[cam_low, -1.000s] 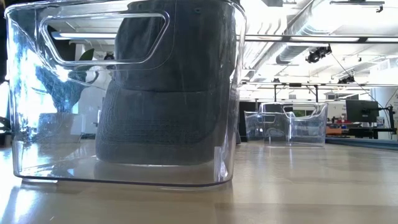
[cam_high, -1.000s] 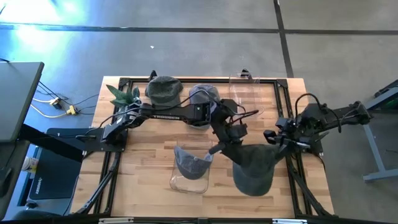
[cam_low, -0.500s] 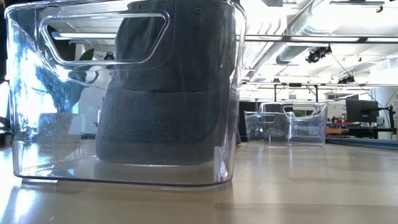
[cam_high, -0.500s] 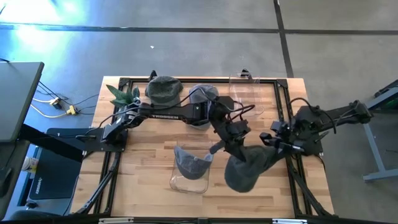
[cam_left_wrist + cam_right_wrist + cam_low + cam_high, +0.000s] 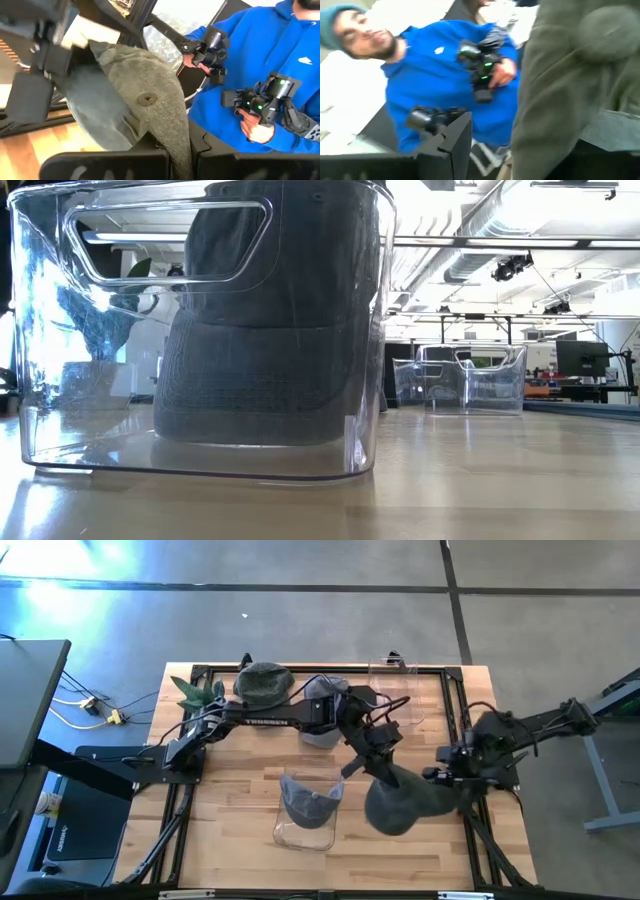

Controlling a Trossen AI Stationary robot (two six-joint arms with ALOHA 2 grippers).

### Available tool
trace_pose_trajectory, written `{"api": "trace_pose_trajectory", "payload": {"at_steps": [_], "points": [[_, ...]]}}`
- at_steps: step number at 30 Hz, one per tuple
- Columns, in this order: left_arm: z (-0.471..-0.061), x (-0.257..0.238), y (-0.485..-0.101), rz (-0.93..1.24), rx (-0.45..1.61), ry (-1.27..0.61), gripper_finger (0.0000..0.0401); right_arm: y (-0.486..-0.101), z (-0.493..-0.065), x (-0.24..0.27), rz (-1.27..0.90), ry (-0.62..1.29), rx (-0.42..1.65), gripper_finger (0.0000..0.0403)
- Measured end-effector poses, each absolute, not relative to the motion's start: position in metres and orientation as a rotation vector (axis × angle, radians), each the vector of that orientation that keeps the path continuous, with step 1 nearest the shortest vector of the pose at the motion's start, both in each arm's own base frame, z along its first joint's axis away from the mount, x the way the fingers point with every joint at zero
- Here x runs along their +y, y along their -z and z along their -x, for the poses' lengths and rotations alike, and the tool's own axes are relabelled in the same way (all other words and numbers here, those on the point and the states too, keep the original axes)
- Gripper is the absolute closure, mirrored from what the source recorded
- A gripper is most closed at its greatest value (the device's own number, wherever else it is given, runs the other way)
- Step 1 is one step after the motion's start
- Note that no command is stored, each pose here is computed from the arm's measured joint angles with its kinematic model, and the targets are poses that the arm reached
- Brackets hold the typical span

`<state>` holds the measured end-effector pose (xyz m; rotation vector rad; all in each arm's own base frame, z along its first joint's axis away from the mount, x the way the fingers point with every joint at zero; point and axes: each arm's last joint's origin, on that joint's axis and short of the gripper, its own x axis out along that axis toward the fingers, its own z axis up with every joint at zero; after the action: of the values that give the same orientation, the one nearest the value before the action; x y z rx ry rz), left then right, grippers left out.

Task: Pick & Place hat
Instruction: Put the bottom black cap into the top transparent bin

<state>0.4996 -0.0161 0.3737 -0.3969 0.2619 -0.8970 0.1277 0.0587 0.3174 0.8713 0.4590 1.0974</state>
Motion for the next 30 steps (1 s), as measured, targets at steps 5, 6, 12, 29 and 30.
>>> {"api": "trace_pose_trajectory", "payload": {"at_steps": [5, 6, 12, 29, 30], "points": [[-0.494, -0.018, -0.384, 0.399, 0.246, 0.915, 0.0399, -0.320, -0.123, 0.058, -0.842, -1.053, 0.379, 0.0260], [-0.493, -0.017, -0.386, 0.396, 0.241, 0.917, 0.0399, -0.319, -0.124, 0.057, -0.821, -1.026, 0.357, 0.0262], [-0.485, -0.017, -0.402, 0.371, 0.190, 0.901, 0.0400, -0.308, -0.135, 0.056, -0.737, -0.810, 0.308, 0.0252], [-0.487, -0.016, -0.396, 0.365, 0.208, 0.882, 0.0400, -0.320, -0.139, 0.052, -0.686, -0.701, 0.099, 0.0213], [-0.487, -0.016, -0.396, 0.365, 0.209, 0.876, 0.0400, -0.319, -0.139, 0.052, -0.687, -0.701, 0.100, 0.0217]]}}
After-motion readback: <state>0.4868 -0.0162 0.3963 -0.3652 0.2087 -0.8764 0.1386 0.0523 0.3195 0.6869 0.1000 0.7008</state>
